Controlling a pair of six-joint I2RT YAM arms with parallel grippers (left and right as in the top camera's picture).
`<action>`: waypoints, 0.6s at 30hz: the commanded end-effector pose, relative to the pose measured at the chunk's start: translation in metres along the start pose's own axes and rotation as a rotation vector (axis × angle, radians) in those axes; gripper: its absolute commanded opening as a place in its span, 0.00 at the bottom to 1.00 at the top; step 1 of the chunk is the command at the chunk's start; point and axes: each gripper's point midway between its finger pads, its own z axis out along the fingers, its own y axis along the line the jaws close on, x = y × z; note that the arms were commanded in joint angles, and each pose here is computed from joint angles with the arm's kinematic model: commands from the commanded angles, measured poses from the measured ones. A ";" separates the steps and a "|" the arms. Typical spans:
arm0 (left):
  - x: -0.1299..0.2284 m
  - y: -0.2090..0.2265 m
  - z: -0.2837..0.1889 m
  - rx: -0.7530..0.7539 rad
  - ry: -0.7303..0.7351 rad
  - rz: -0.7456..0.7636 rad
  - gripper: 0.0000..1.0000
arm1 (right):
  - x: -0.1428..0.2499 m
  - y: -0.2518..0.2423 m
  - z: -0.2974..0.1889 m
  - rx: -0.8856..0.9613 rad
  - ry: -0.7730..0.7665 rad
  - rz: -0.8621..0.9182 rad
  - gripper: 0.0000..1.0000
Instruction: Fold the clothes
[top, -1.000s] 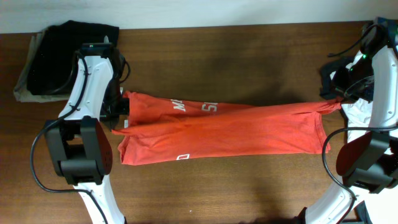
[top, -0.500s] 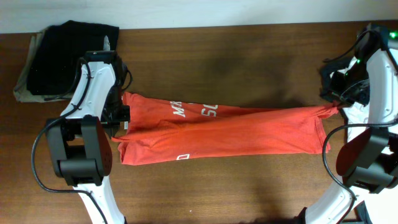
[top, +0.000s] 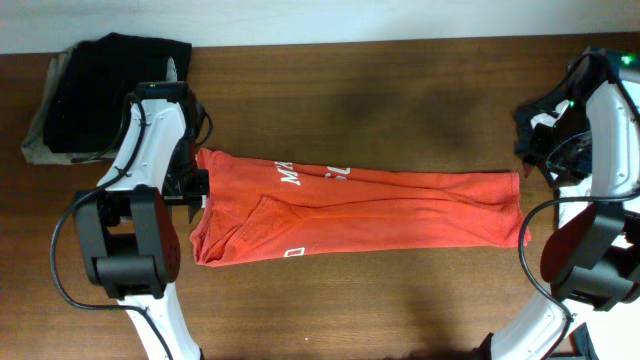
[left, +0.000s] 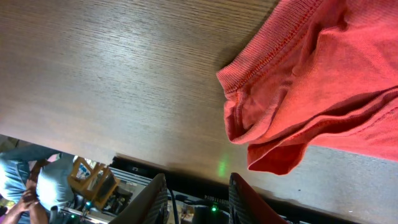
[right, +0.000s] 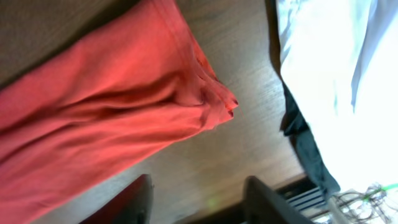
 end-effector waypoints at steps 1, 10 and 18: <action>0.004 0.003 -0.008 0.007 -0.028 -0.013 0.33 | 0.006 -0.005 -0.002 0.023 0.012 0.002 0.71; -0.019 -0.036 -0.014 0.212 -0.125 0.109 0.32 | -0.003 0.000 -0.002 0.002 -0.024 0.005 0.98; -0.027 -0.110 -0.034 0.361 -0.240 0.314 0.00 | -0.009 0.017 0.013 -0.051 -0.036 -0.009 0.11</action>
